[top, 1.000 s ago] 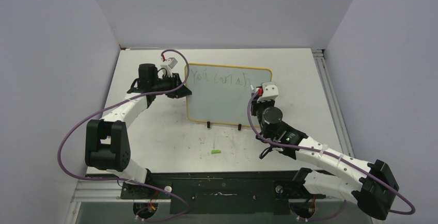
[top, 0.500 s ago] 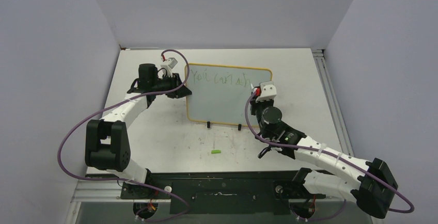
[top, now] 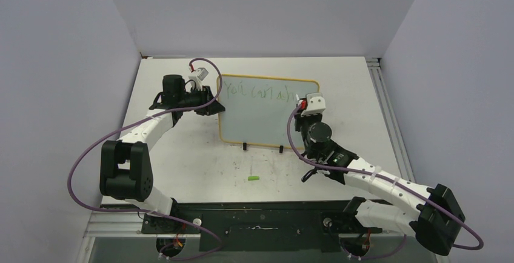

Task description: Write a sentence on the whiteboard

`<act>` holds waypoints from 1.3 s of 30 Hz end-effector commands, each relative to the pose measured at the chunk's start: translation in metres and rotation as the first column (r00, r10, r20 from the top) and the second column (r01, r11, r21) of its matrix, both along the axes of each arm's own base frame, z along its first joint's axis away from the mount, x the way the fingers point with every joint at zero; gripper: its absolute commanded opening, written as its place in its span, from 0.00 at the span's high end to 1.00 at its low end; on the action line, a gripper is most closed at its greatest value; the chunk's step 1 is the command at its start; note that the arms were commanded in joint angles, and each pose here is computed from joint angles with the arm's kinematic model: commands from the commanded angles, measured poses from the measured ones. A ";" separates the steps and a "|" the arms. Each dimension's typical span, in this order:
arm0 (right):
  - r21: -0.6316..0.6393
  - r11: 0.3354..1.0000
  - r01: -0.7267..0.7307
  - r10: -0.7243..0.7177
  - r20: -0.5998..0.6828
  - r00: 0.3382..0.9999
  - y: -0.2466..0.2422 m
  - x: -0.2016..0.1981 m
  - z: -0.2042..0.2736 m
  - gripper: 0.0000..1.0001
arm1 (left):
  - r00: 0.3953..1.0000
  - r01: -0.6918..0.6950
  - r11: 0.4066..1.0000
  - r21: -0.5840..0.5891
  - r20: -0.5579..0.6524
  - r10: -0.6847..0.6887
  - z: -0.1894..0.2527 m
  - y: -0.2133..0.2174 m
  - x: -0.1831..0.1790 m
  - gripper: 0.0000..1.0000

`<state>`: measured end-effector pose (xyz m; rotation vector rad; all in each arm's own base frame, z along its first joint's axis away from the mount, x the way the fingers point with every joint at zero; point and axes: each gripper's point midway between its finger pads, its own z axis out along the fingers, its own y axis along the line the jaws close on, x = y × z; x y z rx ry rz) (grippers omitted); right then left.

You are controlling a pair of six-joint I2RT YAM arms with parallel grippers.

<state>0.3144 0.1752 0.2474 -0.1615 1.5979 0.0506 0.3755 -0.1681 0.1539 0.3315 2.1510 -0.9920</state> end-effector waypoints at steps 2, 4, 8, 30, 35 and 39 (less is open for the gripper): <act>0.052 0.998 0.019 -0.021 0.048 0.999 0.001 0.008 0.021 0.95 | 0.996 0.020 1.000 -0.006 0.084 -0.019 0.028 -0.005 0.006 0.72; 0.055 0.998 0.020 -0.022 0.039 0.999 0.000 0.008 0.017 0.95 | 0.996 0.020 1.000 -0.005 0.083 -0.019 0.027 -0.005 0.005 0.72; 0.063 0.998 0.028 -0.029 0.012 1.000 -0.003 0.004 0.006 0.95 | 0.996 0.021 1.000 -0.007 0.083 -0.020 0.028 -0.005 0.005 0.72; 0.041 0.999 -0.018 0.017 0.029 0.999 0.016 -0.021 0.018 0.95 | 0.996 0.018 1.000 -0.006 0.084 -0.017 0.028 -0.005 0.006 0.72; 0.030 0.999 -0.016 0.014 0.067 0.998 0.022 -0.018 0.032 0.95 | 0.996 0.019 1.000 -0.005 0.085 -0.018 0.028 -0.005 0.006 0.72; 0.037 0.999 -0.006 0.003 0.081 0.997 0.019 -0.011 0.038 0.95 | 0.996 0.019 1.000 -0.004 0.084 -0.018 0.028 -0.005 0.005 0.72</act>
